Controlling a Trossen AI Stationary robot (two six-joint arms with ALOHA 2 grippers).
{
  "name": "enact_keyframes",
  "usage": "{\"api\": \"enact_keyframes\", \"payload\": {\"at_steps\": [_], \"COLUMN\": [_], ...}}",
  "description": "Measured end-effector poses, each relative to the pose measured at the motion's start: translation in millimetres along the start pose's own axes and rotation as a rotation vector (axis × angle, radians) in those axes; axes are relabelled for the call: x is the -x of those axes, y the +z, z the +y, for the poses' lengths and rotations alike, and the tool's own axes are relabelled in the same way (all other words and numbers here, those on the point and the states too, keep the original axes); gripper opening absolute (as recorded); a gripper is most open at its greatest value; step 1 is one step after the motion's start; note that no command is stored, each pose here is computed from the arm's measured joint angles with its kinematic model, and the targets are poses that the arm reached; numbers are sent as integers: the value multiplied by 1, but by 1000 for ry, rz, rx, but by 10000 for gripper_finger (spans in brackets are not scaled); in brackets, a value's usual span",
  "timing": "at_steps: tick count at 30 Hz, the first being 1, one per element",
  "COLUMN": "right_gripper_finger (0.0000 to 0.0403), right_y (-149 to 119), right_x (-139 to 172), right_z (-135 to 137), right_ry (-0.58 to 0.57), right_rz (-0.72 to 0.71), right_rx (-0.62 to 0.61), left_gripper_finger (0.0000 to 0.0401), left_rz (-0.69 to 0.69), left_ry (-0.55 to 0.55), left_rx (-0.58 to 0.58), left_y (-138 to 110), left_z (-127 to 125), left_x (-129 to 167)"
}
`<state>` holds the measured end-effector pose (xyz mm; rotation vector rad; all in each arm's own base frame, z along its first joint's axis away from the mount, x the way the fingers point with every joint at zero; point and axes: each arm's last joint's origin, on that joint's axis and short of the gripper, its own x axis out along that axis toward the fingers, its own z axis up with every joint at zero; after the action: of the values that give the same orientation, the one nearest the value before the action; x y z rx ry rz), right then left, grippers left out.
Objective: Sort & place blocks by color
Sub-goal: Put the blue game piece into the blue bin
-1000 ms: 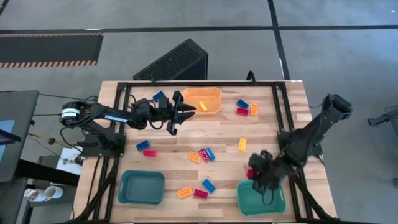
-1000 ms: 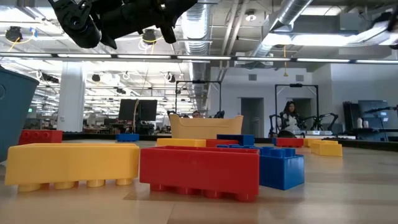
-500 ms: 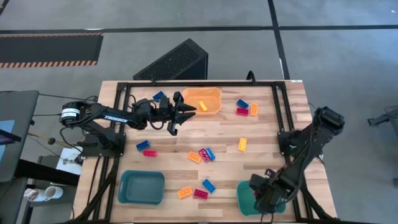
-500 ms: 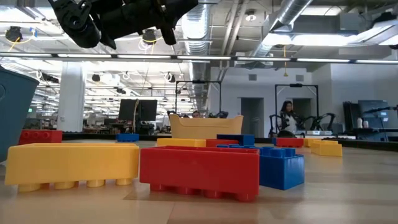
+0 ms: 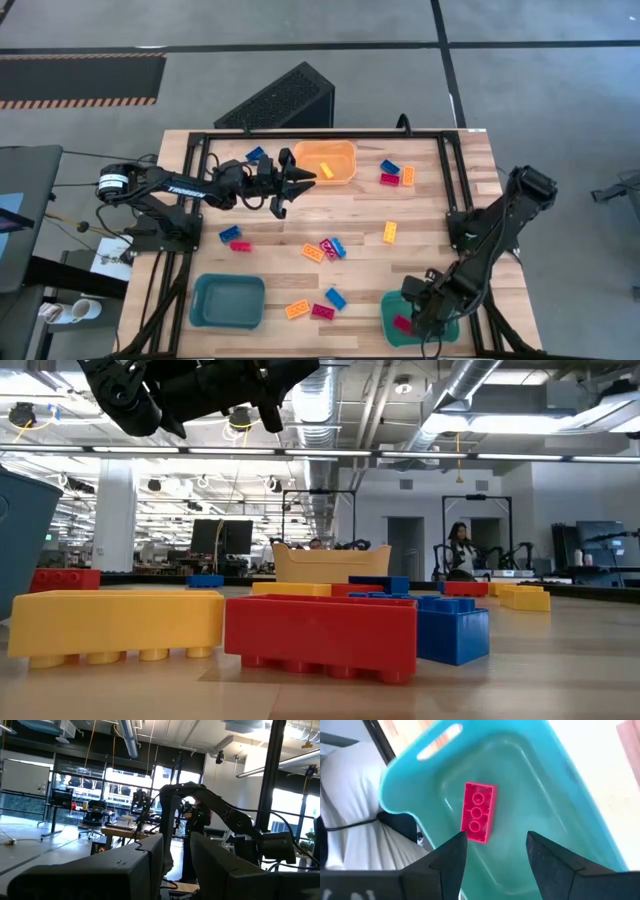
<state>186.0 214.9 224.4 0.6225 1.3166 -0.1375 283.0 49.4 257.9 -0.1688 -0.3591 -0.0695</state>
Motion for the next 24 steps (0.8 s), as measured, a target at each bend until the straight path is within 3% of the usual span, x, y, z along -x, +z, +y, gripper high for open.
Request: {"api": "enact_keyframes", "payload": {"at_steps": [3, 8, 13, 19, 24], "right_gripper_finger": [223, 209, 190, 157, 132], "right_y": [6, 14, 24, 41, 53], "right_x": [10, 40, 71, 82, 51], "right_z": [-1, 3, 6, 9, -6], "right_ry": [18, 65, 95, 76, 124], "right_rz": [-121, -483, -733, -849, -846], "right_rx": [55, 245, 410, 548, 585], "left_gripper_finger": [86, 86, 86, 86, 86], "left_rz": [5, 34, 42, 64, 88], "left_ry": [7, 49, 69, 76, 113], "left_rx": [1, 8, 10, -12, -29], "left_y": [-1, -4, -5, -7, -10], "left_z": [0, 2, 3, 4, 5], "left_x": [0, 0, 0, 0, 1]}}
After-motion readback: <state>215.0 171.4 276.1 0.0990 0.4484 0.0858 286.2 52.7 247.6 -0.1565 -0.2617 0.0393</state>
